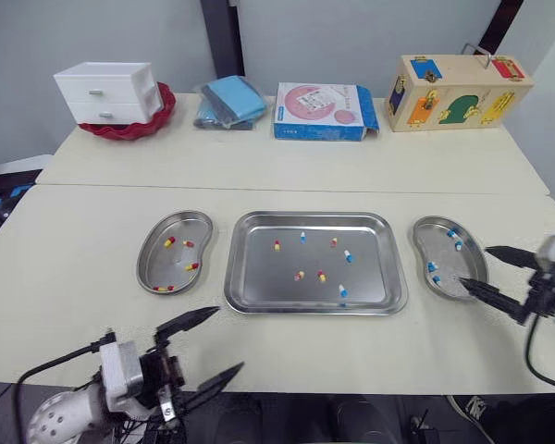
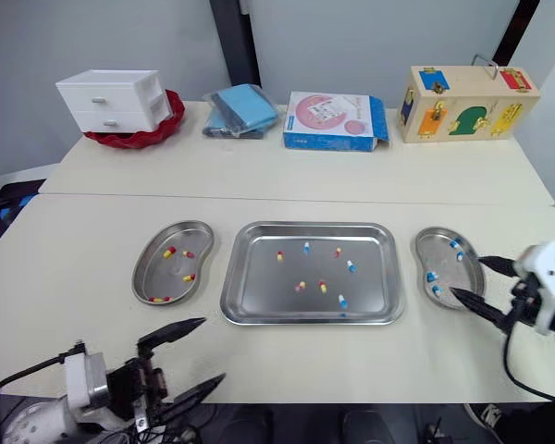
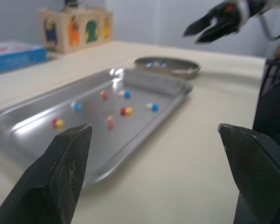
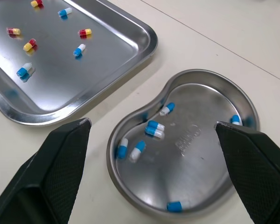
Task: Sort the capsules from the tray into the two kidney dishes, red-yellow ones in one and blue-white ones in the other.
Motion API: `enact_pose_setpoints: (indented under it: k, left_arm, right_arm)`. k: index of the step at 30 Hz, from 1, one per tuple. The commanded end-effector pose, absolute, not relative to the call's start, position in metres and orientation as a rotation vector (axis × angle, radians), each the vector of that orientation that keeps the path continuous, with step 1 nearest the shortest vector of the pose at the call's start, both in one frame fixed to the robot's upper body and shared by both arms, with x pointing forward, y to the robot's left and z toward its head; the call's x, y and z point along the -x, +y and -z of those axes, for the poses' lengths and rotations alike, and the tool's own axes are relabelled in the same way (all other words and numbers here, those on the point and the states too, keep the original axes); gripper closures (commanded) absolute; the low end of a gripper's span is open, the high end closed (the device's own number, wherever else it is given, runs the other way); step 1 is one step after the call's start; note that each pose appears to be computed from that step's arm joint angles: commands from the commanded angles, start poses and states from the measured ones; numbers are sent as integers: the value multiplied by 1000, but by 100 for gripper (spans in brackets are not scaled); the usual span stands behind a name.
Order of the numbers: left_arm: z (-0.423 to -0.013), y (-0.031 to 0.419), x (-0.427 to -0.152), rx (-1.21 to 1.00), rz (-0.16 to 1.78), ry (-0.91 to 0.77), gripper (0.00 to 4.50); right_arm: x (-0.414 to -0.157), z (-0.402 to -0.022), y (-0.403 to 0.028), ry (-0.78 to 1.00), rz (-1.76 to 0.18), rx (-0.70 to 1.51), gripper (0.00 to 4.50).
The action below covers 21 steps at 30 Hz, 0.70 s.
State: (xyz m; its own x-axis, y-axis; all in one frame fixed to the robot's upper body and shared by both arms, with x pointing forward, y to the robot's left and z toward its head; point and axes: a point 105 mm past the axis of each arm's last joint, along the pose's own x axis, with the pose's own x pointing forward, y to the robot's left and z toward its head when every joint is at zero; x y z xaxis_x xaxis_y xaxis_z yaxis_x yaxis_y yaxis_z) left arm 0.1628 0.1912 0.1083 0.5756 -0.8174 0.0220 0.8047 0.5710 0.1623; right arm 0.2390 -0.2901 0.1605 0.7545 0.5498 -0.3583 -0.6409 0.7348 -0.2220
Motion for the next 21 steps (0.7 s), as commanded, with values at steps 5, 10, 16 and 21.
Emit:
enact_pose_setpoints:
  k: [5, 10, 16, 21]
  left_arm:
    - [-121, 271, -165, -248, 617, 126, 0]
    - [-128, 324, -165, -260, 457, 250, 0]
    - [-133, 365, -177, -324, 381, 348, 0]
    - [-132, 369, -182, -324, 399, 384, 0]
  right_arm:
    - [-210, -148, -318, 480, -760, 392, 2]
    - [-206, -143, -322, 532, -785, 415, 2]
    - [-207, -137, -325, 547, -792, 429, 2]
    - [-208, -134, -324, 539, -793, 423, 2]
